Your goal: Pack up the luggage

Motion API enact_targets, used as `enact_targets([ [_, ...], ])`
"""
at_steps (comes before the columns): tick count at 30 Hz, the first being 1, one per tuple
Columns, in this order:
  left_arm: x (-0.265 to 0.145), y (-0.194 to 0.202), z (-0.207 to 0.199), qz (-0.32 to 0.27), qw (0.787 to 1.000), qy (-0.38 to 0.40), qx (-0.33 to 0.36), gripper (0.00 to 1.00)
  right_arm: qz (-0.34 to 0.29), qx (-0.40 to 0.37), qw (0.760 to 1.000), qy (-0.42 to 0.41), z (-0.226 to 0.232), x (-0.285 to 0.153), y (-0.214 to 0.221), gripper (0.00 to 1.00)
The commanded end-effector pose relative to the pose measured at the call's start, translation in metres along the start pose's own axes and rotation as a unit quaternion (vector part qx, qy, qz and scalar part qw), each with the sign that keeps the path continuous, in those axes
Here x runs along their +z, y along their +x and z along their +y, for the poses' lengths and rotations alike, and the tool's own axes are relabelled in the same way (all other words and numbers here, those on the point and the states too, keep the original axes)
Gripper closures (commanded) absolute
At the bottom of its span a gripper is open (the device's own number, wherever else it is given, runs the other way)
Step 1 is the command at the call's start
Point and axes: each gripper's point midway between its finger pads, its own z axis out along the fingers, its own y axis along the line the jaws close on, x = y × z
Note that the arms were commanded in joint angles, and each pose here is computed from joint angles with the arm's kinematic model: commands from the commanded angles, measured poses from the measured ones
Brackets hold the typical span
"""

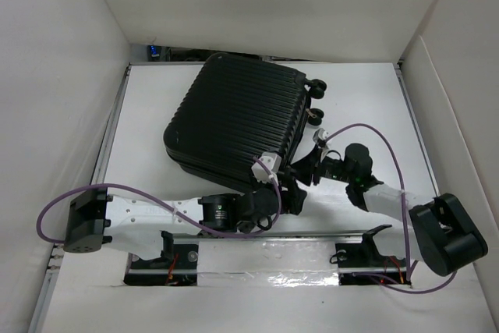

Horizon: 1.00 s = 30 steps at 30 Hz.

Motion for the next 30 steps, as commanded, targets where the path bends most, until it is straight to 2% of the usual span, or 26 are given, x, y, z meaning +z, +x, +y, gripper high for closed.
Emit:
enact_targets([
  [1,0.000,-0.020,-0.008,-0.030,0.999,0.004,-0.013,0.26,-0.034,-0.049,0.998,-0.027,0.004,0.009,-0.026,0.60],
  [2,0.003,-0.021,-0.005,-0.033,0.999,-0.002,-0.012,0.27,-0.035,-0.042,0.998,-0.028,0.004,0.009,-0.026,0.73],
  [5,0.008,-0.020,-0.003,-0.035,0.999,-0.005,-0.009,0.29,-0.039,-0.032,0.998,-0.029,0.007,0.009,-0.021,0.94],
  [7,0.011,-0.022,-0.003,-0.038,0.999,-0.005,-0.011,0.29,-0.039,-0.027,0.998,-0.030,0.013,0.009,-0.016,1.00],
  [13,0.024,-0.033,0.001,-0.052,0.999,-0.005,-0.011,0.35,-0.043,-0.004,0.999,0.004,0.030,0.008,-0.004,1.00],
  [14,0.027,-0.031,0.000,-0.046,0.999,0.000,-0.011,0.35,-0.043,0.010,0.999,0.032,0.027,0.005,0.003,1.00],
  [20,0.036,-0.046,-0.012,-0.066,0.998,0.016,-0.013,0.39,-0.044,0.039,0.996,0.064,0.063,-0.001,0.018,1.00],
  [22,0.037,-0.053,-0.019,-0.075,0.997,0.025,-0.010,0.41,-0.061,0.047,0.993,0.090,0.064,-0.007,0.019,1.00],
  [28,0.051,-0.079,-0.037,-0.088,0.994,0.063,-0.028,0.47,-0.115,0.085,0.986,0.085,0.096,-0.007,0.009,1.00],
  [30,0.052,-0.083,-0.053,-0.087,0.992,0.089,-0.032,0.48,-0.115,0.080,0.986,0.092,0.101,0.000,0.006,1.00],
])
